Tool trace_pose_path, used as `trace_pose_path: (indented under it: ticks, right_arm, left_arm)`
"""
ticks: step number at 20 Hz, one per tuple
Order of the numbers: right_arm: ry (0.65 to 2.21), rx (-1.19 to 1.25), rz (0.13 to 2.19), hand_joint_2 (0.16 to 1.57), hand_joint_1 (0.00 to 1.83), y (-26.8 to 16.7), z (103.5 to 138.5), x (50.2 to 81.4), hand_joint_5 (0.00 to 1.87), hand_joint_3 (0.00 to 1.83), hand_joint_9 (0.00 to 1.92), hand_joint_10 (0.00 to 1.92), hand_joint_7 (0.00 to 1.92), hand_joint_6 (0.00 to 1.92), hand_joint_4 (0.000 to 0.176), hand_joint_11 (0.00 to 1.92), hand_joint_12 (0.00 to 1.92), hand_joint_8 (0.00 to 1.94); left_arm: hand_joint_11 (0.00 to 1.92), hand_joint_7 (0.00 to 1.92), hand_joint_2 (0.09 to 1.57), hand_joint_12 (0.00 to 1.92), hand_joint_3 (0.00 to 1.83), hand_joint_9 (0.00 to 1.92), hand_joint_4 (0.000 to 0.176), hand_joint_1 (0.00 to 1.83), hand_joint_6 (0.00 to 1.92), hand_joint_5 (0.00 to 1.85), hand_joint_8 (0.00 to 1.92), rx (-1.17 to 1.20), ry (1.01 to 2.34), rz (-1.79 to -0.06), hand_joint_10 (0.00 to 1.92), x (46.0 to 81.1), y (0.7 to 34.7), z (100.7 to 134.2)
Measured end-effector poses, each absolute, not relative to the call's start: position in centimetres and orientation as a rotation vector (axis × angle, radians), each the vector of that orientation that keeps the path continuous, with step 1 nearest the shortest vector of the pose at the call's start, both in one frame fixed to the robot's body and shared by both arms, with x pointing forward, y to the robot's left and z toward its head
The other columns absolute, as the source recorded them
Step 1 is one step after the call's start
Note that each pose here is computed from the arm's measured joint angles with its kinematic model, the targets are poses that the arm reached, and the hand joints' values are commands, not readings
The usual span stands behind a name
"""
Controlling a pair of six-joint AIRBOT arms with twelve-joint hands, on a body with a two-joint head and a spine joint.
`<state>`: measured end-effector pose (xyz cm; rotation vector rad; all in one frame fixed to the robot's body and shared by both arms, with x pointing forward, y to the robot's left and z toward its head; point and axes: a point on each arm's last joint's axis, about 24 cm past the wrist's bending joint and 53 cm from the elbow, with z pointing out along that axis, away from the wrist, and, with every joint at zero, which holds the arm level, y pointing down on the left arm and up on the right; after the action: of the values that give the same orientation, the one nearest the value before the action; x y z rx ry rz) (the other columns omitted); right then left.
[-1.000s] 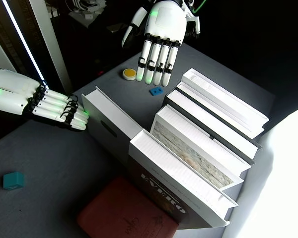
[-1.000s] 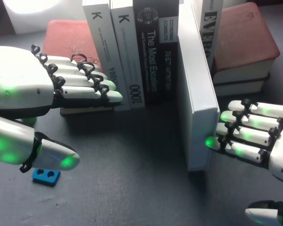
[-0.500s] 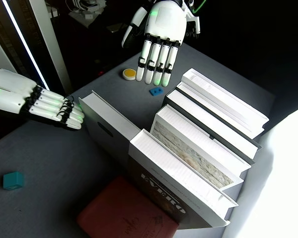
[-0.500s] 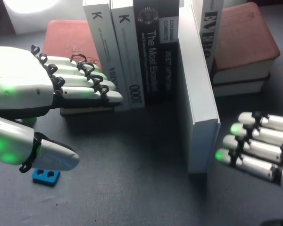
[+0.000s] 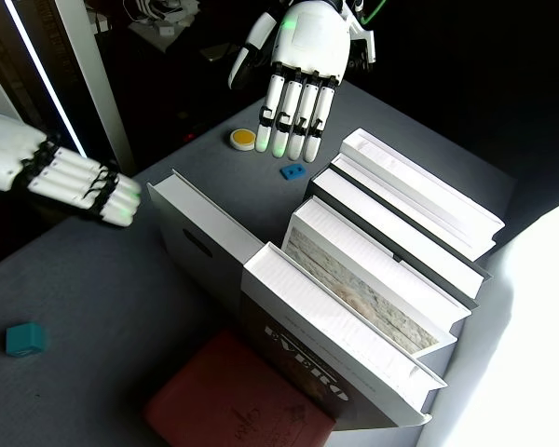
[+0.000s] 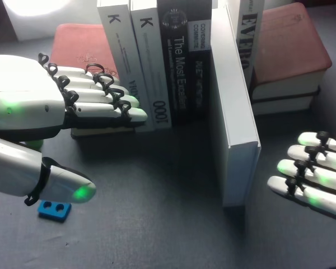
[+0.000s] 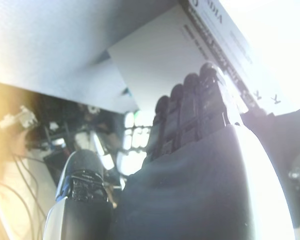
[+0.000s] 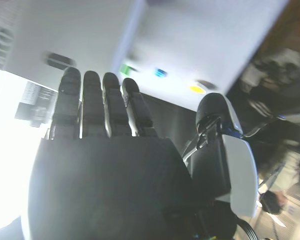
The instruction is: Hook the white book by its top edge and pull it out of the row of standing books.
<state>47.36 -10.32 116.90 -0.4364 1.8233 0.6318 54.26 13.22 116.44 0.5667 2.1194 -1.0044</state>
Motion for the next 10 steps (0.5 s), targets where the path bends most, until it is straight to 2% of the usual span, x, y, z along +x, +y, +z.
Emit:
trace_pose_path:
  ticks: [10]
  right_arm:
    - [1.81,-0.405,0.625,1.23,0.0,-11.6,117.8,46.9,0.03,0.0,0.0,0.0,0.02,0.01,0.0,0.0,0.0,0.0]
  left_arm:
    - [0.0,0.0,1.26,0.0,0.0,0.0,0.0,0.0,0.0,0.0,0.0,0.579,2.111,-1.004,0.0,54.2,13.1,116.6]
